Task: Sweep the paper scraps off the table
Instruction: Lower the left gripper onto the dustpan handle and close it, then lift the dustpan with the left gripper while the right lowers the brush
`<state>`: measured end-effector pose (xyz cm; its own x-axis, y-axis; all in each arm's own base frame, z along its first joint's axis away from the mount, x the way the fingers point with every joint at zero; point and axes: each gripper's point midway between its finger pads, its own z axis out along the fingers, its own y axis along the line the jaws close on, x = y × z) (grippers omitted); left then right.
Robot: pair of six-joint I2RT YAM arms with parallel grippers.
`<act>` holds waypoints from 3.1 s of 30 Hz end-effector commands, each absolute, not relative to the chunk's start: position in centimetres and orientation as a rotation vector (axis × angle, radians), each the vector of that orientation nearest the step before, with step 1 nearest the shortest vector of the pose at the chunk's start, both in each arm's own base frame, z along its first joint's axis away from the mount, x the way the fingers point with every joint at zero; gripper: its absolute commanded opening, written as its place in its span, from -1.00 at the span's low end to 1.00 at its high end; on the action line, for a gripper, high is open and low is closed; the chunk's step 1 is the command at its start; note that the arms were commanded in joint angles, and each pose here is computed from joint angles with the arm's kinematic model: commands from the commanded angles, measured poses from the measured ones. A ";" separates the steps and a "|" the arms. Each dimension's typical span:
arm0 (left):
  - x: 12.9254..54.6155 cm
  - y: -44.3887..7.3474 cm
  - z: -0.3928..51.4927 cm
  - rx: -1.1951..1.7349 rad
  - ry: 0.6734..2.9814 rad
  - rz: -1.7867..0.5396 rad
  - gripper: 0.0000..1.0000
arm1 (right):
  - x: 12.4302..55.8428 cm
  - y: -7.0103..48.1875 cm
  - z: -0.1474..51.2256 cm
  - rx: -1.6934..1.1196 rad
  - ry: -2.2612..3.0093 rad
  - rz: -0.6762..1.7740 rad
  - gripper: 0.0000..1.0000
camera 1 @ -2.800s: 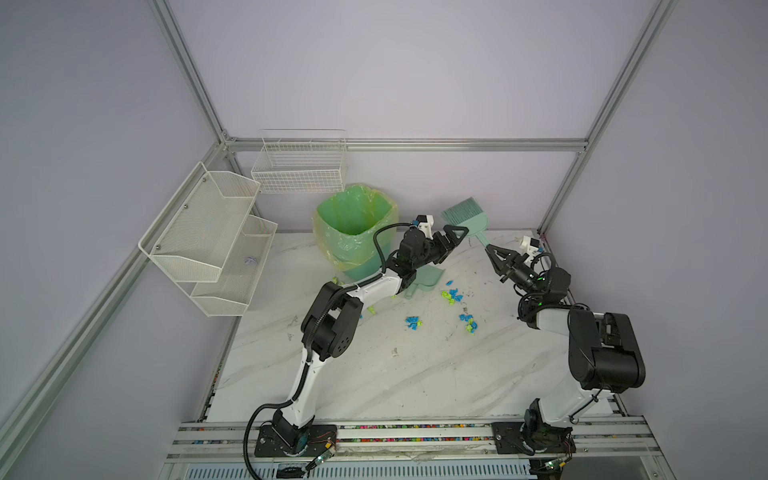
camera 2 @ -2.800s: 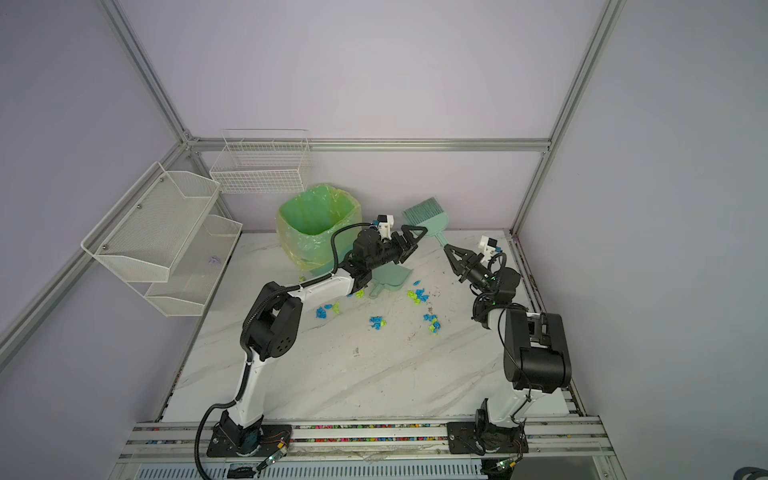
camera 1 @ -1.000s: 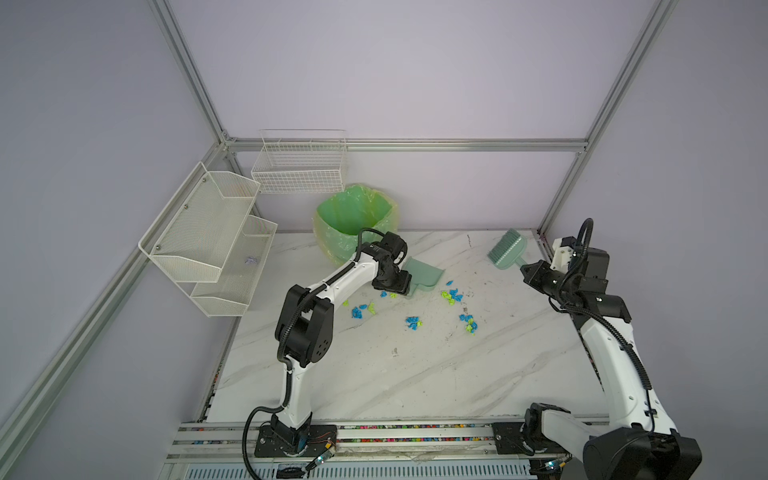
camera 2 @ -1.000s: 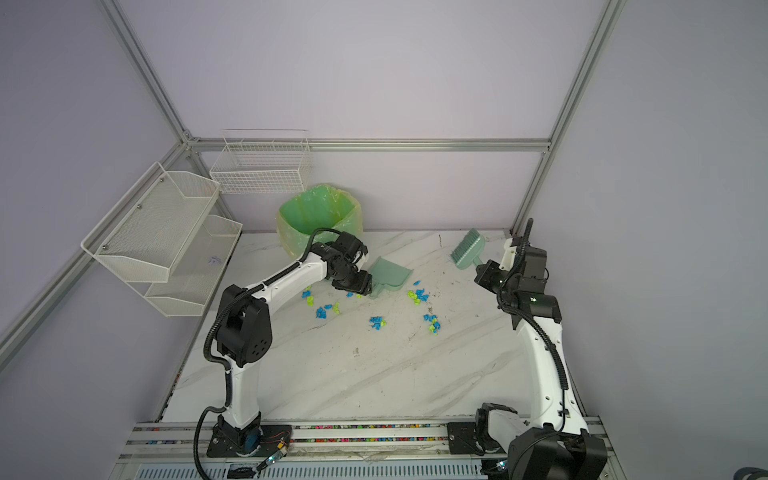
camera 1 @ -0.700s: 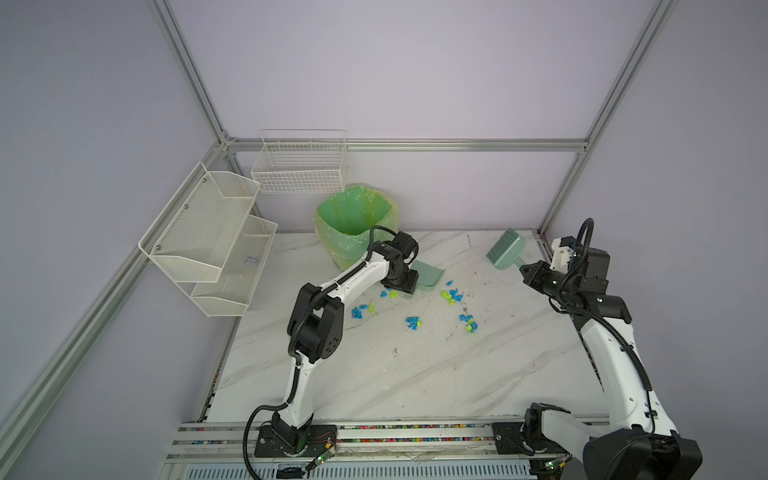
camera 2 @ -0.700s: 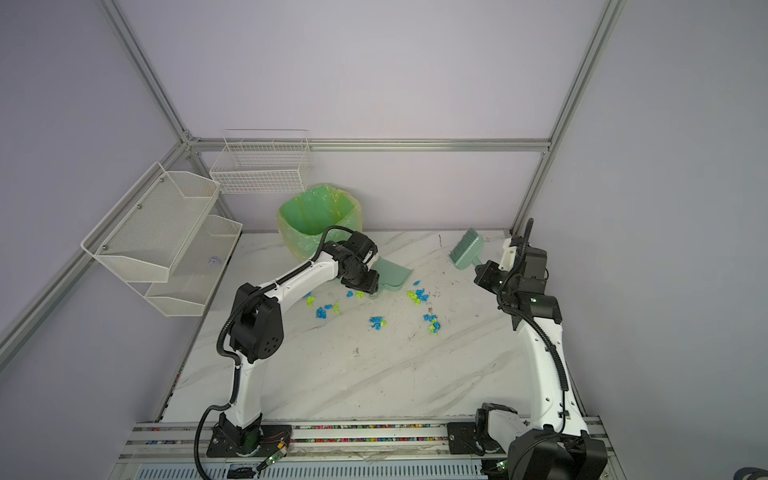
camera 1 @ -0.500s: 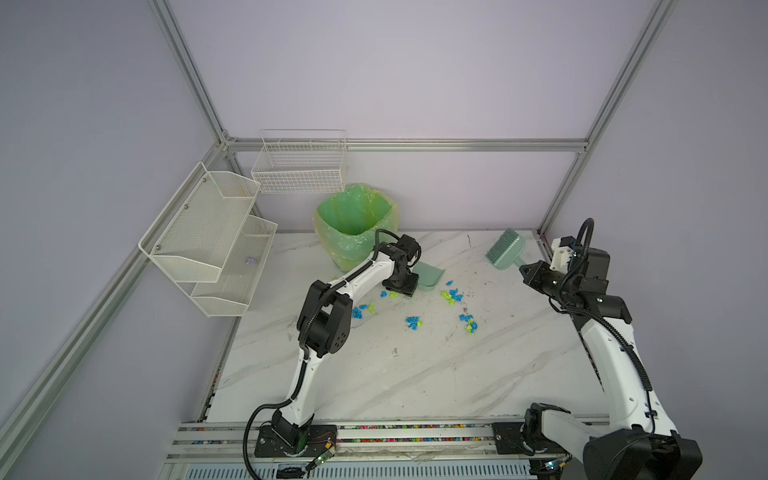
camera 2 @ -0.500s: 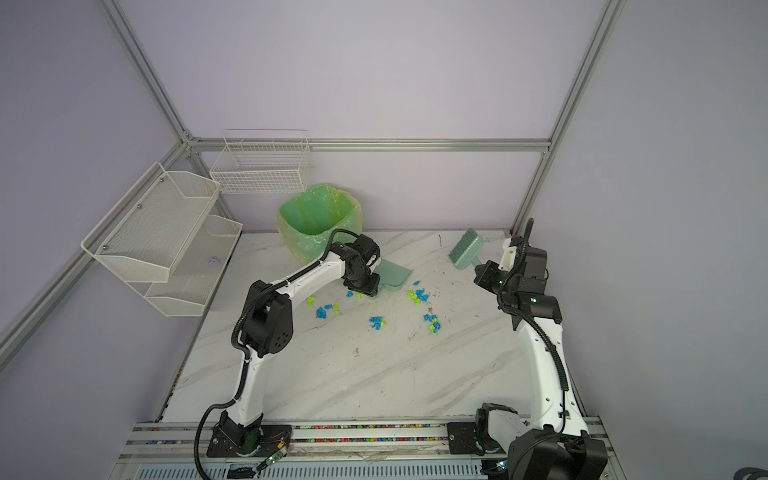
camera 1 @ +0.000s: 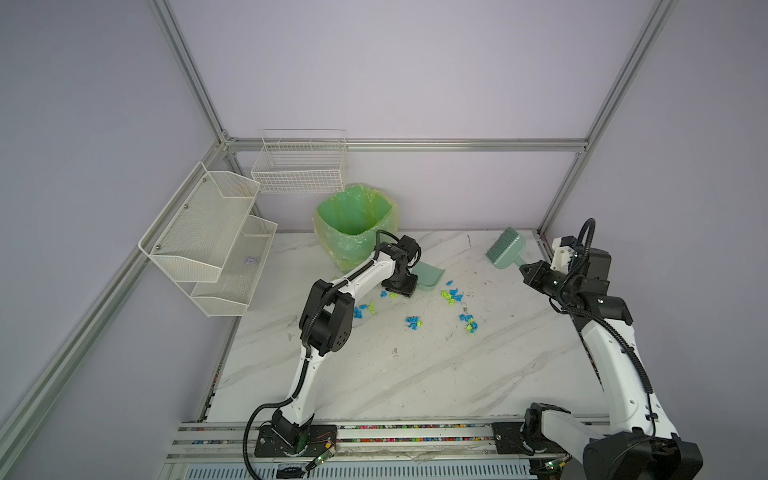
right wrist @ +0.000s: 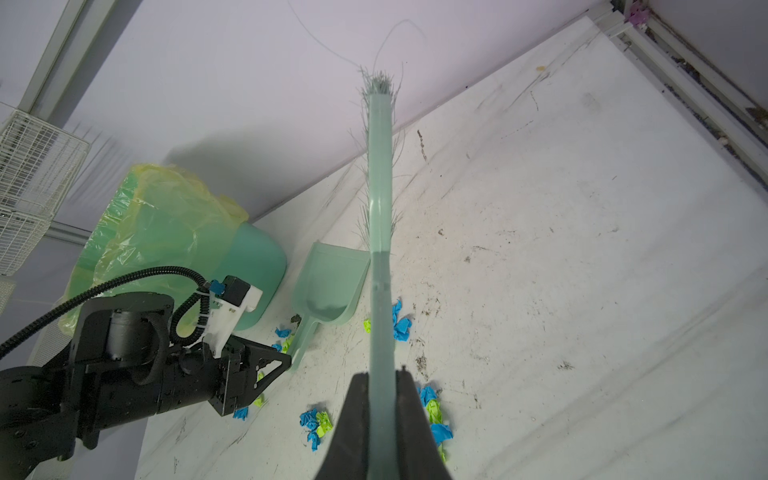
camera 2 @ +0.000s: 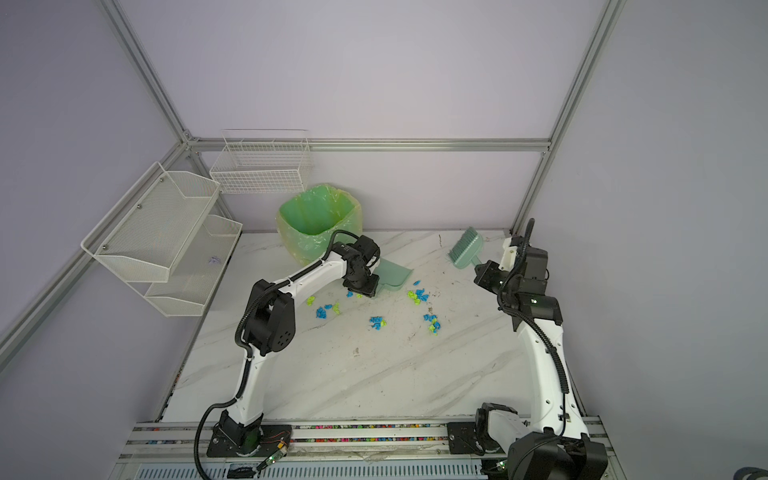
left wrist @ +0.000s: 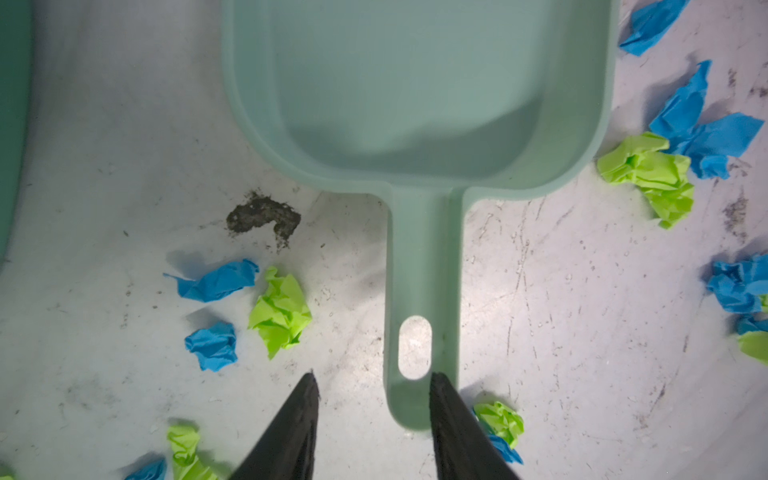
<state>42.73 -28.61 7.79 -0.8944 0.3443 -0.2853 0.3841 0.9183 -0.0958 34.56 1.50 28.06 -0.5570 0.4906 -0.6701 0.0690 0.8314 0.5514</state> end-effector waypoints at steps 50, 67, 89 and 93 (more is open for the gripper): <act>44.6 -31.1 8.2 0.515 2.774 -0.342 -0.88 | 34.8 1.6 29.9 0.370 2.065 0.595 -1.00; 44.2 -32.1 10.7 0.516 2.741 -0.451 -1.00 | 34.6 1.5 30.1 0.369 2.091 0.580 -1.00; 40.8 -32.0 16.3 0.556 2.742 -0.635 -1.00 | 34.7 0.2 27.4 0.385 2.260 0.454 -1.00; 40.0 -31.2 16.1 0.581 2.762 -0.603 -1.00 | 34.7 0.0 26.8 0.384 2.289 0.429 -1.00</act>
<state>39.78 -31.03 11.48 -0.9152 0.3250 -0.2382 0.3900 0.8631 -0.3208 35.08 0.37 26.72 -0.6518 0.4308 -0.6241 0.1404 0.8773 0.4589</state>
